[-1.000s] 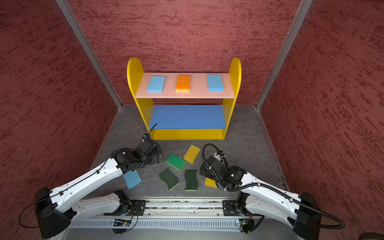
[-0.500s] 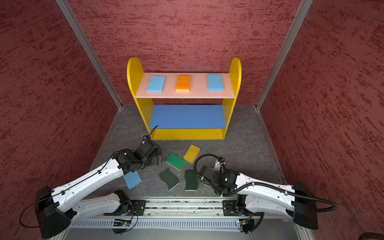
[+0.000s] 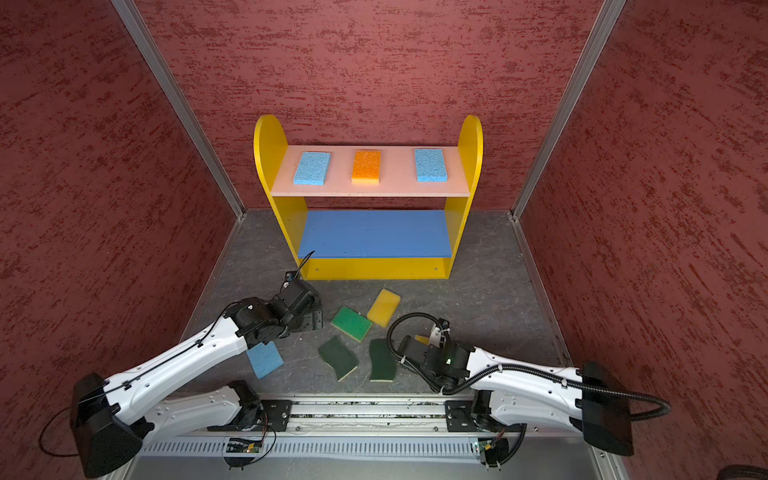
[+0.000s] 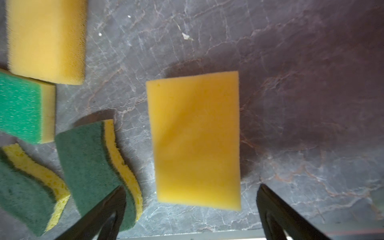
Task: Arrange cleaning sponges on a shelf
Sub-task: Pick up the cleaning sponge from the bottom-center of the table.
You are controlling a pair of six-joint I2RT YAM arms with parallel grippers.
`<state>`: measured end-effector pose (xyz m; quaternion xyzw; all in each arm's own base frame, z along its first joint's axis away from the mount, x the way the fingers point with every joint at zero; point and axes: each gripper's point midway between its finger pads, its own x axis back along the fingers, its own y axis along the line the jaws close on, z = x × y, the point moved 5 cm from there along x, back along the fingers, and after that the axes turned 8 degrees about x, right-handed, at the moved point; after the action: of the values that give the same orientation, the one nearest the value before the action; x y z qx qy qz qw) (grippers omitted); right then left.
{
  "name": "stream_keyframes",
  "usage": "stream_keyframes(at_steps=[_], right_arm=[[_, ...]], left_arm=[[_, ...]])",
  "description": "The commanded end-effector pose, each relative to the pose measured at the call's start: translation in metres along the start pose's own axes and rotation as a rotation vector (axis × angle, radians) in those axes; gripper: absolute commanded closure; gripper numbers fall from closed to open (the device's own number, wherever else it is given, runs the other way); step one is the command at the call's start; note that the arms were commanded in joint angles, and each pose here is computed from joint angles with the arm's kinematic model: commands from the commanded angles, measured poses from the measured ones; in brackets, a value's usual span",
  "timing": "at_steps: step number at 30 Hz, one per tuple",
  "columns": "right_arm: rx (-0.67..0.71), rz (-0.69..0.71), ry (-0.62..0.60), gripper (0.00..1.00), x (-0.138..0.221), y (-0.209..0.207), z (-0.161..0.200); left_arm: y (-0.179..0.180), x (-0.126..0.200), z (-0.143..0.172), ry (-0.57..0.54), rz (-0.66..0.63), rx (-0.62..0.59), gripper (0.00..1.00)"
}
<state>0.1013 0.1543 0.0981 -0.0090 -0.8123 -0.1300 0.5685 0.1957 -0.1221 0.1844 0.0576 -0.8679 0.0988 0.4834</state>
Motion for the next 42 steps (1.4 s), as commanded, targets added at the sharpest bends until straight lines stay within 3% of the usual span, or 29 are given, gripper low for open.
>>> stream_keyframes(at_steps=[1, 24, 32, 42], right_arm=[[0.026, -0.015, 0.0, 0.01, -0.003, 0.004, 0.002], [0.07, 0.047, 0.015, 0.02, -0.026, 0.001, 0.009], [0.1, 0.057, 0.031, 0.06, -0.035, 0.004, 0.009], [0.034, 0.106, 0.02, 0.11, -0.039, -0.014, 0.003]], left_arm=[[0.0, 0.002, -0.004, -0.011, 0.013, 0.004, 0.06], [-0.008, -0.003, -0.01, -0.002, 0.017, 0.0, 0.06], [-0.008, -0.003, -0.01, 0.0, 0.016, 0.003, 0.06], [-0.007, -0.009, -0.007, 0.015, 0.007, 0.004, 0.06]])
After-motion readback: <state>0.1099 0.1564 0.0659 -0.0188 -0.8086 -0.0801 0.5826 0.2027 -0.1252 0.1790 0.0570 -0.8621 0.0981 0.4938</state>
